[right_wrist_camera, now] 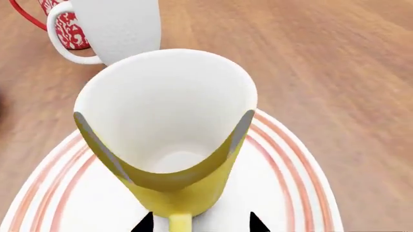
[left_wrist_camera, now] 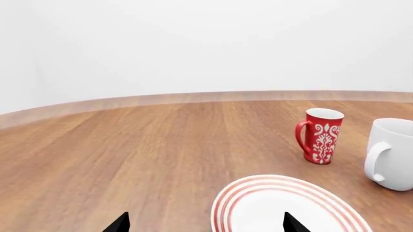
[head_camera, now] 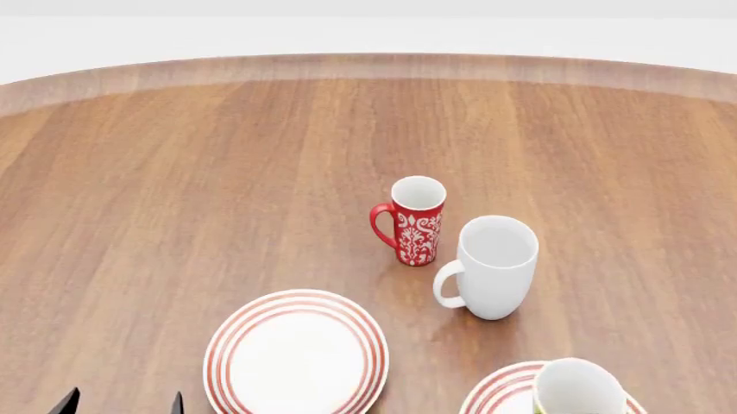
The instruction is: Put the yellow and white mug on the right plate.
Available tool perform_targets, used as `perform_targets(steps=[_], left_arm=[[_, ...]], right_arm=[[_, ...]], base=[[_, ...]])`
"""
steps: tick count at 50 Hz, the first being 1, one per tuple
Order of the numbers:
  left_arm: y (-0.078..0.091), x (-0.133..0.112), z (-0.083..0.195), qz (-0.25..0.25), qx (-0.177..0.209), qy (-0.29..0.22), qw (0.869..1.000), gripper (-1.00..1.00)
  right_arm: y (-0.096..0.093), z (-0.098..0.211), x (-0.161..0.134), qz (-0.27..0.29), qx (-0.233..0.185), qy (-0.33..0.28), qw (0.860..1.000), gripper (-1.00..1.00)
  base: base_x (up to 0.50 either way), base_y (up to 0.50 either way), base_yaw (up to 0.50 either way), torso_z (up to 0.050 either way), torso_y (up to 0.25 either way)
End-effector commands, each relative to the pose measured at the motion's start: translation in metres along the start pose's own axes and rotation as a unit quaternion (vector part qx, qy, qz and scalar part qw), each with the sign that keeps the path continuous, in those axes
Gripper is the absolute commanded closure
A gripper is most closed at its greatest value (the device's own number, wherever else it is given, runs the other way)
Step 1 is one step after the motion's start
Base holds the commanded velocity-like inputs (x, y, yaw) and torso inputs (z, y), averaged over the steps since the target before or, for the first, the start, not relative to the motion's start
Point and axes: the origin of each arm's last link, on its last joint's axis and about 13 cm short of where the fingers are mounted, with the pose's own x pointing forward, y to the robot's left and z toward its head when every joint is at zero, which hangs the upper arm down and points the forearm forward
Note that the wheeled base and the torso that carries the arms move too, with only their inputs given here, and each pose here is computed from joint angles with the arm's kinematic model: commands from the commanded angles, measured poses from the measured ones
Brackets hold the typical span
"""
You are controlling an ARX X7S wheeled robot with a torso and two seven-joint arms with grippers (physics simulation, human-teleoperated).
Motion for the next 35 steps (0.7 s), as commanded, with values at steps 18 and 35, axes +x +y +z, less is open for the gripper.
perform_targets(steps=[18,35], left_arm=[[0.000,0.000,0.000,0.000,0.001,-0.001,1.000,-1.00],[0.000,0.000,0.000,-0.001,0.001,-0.001,1.000,-1.00]], right_arm=[[0.002,0.004,-0.004,0.005,-0.007,-0.006,1.000,-1.00],[0.008,0.027,-0.023,0.018,-0.016,-0.053,0.998,-1.00]], base=[[0.00,0.00,0.00,0.000,0.000],[0.00,0.00,0.00,0.000,0.000]])
